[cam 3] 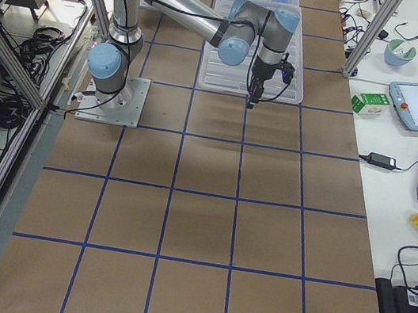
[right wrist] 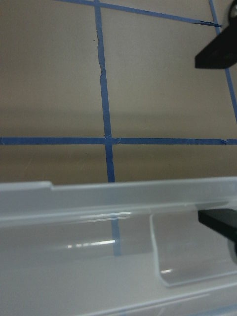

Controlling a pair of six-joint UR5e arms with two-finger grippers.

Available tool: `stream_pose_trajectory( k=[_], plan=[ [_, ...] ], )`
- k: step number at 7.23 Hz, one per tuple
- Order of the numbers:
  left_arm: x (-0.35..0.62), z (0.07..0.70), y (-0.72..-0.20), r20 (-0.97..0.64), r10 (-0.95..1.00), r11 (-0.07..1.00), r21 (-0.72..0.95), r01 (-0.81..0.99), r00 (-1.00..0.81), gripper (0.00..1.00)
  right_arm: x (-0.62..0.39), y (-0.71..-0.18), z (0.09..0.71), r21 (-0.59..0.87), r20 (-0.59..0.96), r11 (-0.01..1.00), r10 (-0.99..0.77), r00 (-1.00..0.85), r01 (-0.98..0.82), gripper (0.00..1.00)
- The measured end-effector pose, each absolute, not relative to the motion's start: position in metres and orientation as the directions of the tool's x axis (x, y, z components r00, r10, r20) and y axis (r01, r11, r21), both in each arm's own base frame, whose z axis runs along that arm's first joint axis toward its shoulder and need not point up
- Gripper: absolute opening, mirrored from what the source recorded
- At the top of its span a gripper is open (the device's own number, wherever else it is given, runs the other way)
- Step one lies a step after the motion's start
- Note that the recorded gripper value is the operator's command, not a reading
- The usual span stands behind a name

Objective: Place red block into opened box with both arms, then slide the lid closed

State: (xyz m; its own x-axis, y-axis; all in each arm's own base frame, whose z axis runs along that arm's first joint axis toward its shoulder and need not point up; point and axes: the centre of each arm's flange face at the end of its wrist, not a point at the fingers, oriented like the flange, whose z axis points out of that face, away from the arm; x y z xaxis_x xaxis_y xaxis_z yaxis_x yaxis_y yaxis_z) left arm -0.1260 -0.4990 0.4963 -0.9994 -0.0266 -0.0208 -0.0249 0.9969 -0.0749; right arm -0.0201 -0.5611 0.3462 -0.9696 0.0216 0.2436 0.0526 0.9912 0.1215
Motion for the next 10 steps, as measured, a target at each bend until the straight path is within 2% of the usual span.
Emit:
stream_pose_trajectory(
  k=[6, 8, 10],
  plan=[
    [-0.12, 0.502, -0.497, -0.022, -0.031, 0.996, -0.085, -0.029, -0.999, 1.0, -0.03, -0.561, 0.364, 0.086, 0.239, 0.994, 0.051, -0.97, 0.074, 1.0],
    [-0.119, 0.504, -0.497, -0.023, -0.029, 0.996, -0.088, -0.027, -0.999, 1.0, -0.011, -0.561, 0.398, 0.064, 0.174, 0.996, 0.045, -0.984, 0.057, 1.0],
    [-0.118, 0.505, -0.496, -0.027, -0.027, 0.996, -0.091, -0.024, -0.999, 1.0, 0.05, -0.545, 0.46, 0.03, 0.07, 0.999, 0.015, -0.997, 0.017, 1.0]
  ],
)
